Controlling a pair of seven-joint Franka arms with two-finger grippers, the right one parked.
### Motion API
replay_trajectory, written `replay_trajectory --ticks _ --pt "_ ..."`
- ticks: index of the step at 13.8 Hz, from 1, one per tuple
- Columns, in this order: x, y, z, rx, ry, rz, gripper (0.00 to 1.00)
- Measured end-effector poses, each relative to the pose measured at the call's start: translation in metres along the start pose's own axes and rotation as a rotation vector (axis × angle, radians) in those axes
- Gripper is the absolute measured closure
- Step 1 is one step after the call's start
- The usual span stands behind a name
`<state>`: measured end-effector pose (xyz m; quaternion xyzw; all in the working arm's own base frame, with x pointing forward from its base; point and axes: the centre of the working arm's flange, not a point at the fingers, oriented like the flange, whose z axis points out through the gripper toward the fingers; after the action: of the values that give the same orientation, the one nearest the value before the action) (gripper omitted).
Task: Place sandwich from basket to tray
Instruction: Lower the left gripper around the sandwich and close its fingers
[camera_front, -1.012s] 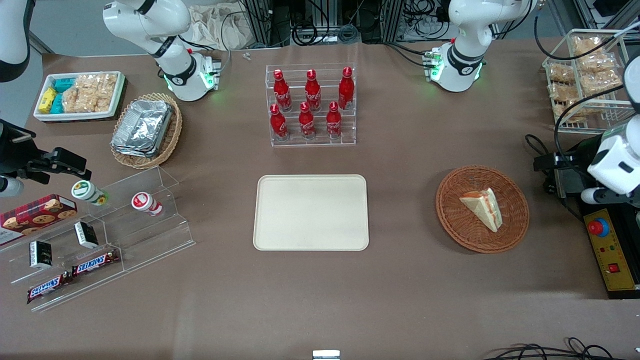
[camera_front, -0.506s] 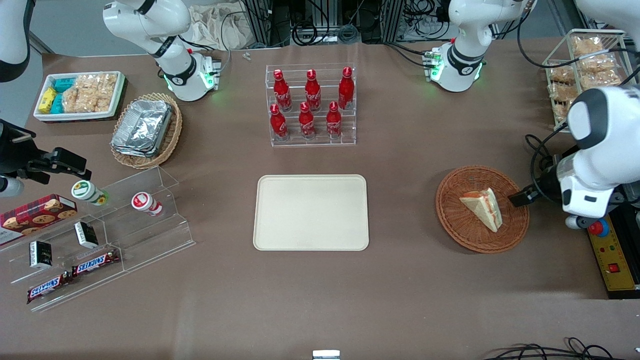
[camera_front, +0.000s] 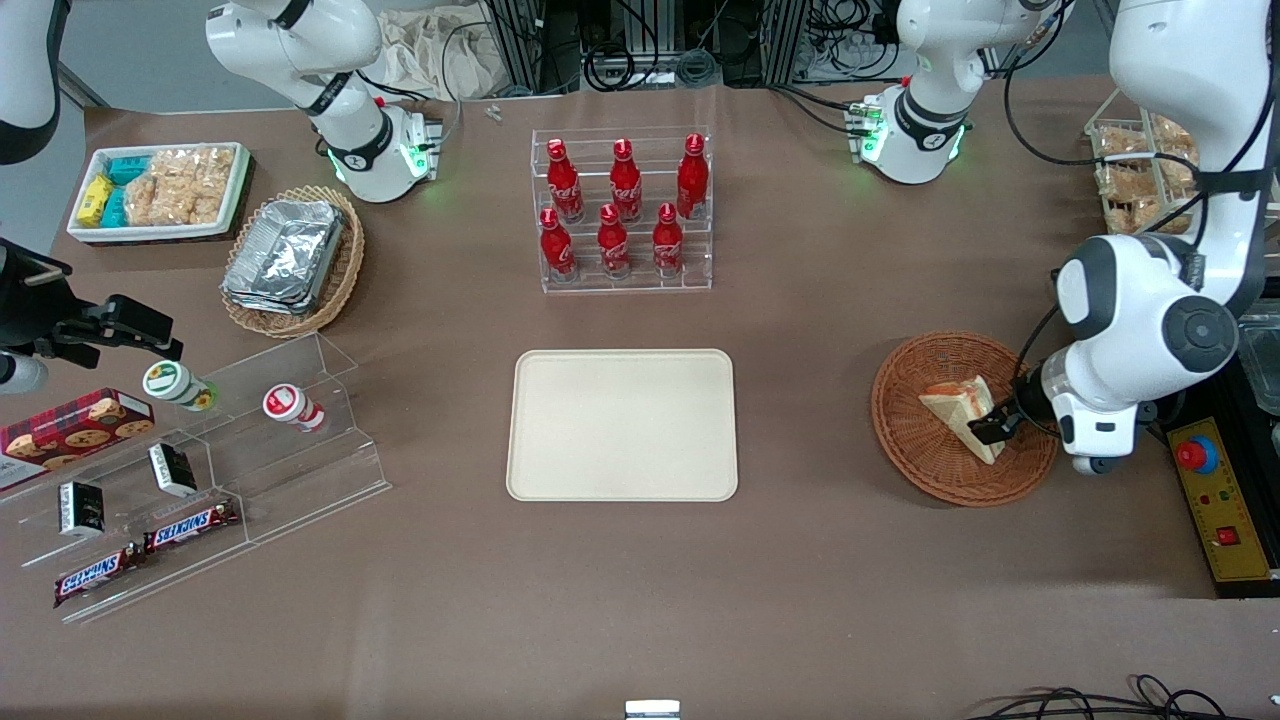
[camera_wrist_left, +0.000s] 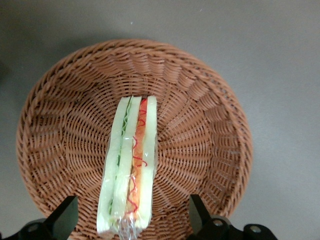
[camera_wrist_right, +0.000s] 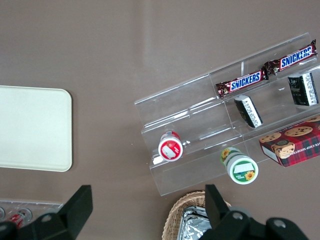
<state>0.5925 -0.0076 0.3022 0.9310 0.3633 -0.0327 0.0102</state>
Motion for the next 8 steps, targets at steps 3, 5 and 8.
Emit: replay_trajectory --ticks 3,5,8 --pt "-0.006 -0.008 0.025 0.010 -0.013 -0.005 0.00" --pt "-0.006 -0.011 0.031 0.017 -0.021 -0.009 0.00" --pt "-0.007 -0.015 0.043 0.019 -0.024 -0.014 0.00"
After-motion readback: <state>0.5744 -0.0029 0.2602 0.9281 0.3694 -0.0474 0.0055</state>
